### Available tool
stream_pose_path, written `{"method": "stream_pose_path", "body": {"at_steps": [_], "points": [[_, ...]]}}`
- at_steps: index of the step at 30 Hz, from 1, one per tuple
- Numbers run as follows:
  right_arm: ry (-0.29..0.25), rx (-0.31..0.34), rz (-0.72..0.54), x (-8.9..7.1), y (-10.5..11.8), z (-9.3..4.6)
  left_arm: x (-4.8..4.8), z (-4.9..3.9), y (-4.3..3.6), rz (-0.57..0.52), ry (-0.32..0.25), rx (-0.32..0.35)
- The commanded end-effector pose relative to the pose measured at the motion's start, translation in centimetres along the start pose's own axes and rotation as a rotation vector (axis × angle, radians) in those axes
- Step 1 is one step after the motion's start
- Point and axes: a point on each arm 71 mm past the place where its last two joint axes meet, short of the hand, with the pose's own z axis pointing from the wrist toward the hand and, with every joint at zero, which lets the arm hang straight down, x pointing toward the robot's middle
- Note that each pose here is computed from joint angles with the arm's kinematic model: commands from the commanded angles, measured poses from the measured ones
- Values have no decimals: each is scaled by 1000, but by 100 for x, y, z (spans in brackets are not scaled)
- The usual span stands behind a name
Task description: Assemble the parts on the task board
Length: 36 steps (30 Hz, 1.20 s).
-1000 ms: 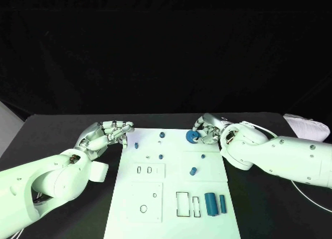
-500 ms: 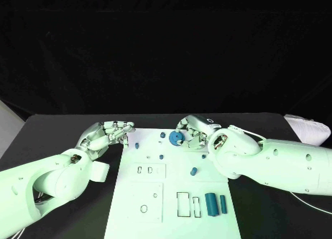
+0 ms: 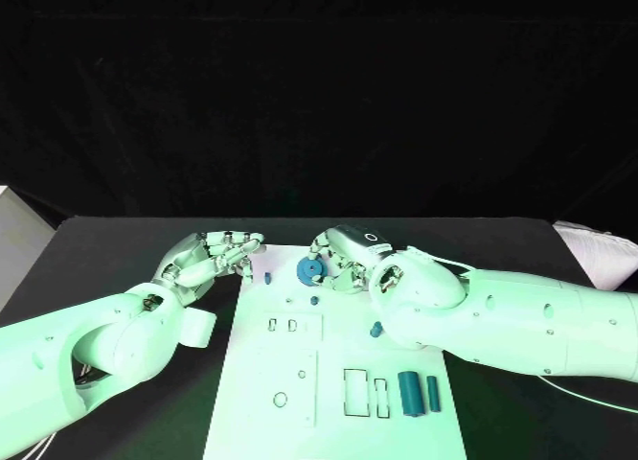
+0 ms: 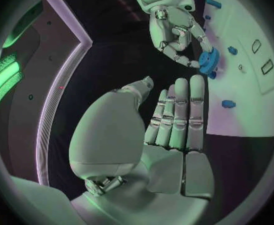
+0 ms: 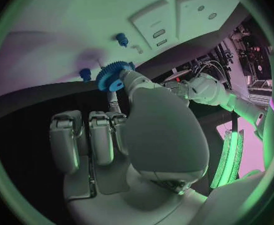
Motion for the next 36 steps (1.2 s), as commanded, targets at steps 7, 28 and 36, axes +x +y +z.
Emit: {"method": "stream_pose_path", "body": {"at_steps": [7,28,36], "points": [[11,3,-43,107,-17,96,45,5,-17,-10,26,6],[28,29,-92,228,-102,165,42,4,-15,-10,28,3],[53,28,-82,278,-85,149,39,3,-14,-9,28,2]]}}
